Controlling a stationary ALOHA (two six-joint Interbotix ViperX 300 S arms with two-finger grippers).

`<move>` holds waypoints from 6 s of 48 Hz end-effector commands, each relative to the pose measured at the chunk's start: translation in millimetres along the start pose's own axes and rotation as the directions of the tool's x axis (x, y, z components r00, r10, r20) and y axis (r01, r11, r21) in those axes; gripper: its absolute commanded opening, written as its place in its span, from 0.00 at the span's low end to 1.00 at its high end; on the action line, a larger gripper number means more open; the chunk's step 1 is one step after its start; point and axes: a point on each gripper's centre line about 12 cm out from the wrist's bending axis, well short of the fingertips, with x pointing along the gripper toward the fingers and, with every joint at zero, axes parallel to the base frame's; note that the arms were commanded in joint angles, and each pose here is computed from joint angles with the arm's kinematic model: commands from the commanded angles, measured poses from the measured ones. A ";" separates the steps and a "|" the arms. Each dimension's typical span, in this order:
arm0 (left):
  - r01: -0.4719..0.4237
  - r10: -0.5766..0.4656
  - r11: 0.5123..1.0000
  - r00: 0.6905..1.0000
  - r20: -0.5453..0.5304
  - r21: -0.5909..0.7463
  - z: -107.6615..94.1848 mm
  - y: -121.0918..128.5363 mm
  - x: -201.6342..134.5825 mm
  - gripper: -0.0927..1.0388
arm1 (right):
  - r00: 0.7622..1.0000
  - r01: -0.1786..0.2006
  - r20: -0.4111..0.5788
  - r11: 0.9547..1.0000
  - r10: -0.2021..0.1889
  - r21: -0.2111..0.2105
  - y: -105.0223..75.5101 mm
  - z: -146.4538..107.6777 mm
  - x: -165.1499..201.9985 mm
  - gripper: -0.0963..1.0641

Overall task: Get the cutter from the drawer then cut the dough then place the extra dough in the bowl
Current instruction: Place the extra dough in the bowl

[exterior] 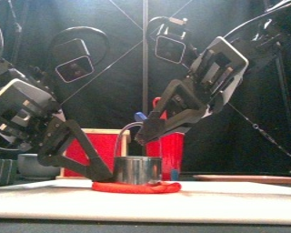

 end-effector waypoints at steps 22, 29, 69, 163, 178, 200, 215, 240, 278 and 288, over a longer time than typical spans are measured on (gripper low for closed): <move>0.002 -0.002 1.000 1.000 0.022 -0.015 10.0 0.9 -1.8 0.55 | 0.994 0.033 0.101 0.997 -0.039 0.063 -18.0 22.4 -64.3 0.50; 0.016 -0.014 1.000 0.998 0.058 -0.023 23.1 -0.5 -7.4 0.56 | 0.997 0.063 0.029 0.993 -0.066 0.097 -26.7 1.2 -76.1 0.50; -0.011 0.024 0.989 0.996 0.091 -0.145 43.3 19.9 -34.7 0.69 | 0.994 0.098 -0.063 0.987 -0.091 0.124 -34.8 -27.0 -79.8 0.77; -0.106 -0.079 0.869 0.934 -0.347 -0.483 15.4 45.4 11.8 0.90 | 0.991 0.104 -0.103 0.986 -0.091 0.127 -34.1 -33.9 -70.6 0.77; 0.026 -0.110 0.945 0.964 -0.241 -0.326 50.0 47.8 -3.9 0.90 | 0.989 0.105 -0.113 0.986 -0.090 0.127 -33.9 -34.4 -69.7 0.77; 0.126 -0.163 0.979 0.956 -0.242 -0.159 63.5 41.4 -3.5 0.90 | 0.989 0.104 -0.120 0.987 -0.089 0.126 -33.4 -34.8 -68.9 0.77; 0.063 -0.195 0.920 0.929 -0.313 -0.386 58.1 44.0 5.4 0.90 | 0.988 0.106 -0.127 0.986 -0.090 0.125 -33.7 -36.5 -67.5 0.77; 0.031 -0.178 0.924 0.916 -0.359 -0.380 41.5 46.9 17.4 0.90 | 0.987 0.106 -0.130 0.986 -0.090 0.127 -33.6 -35.9 -66.1 0.77; 0.154 -0.143 0.988 0.947 -0.289 0.015 72.3 63.7 9.8 0.90 | 0.983 0.110 -0.159 0.986 -0.089 0.126 -33.4 -37.8 -61.9 0.77; 0.181 -0.145 0.979 0.944 -0.297 0.096 77.6 59.4 23.9 0.90 | 0.983 0.109 -0.161 0.986 -0.088 0.127 -32.9 -38.1 -61.9 0.77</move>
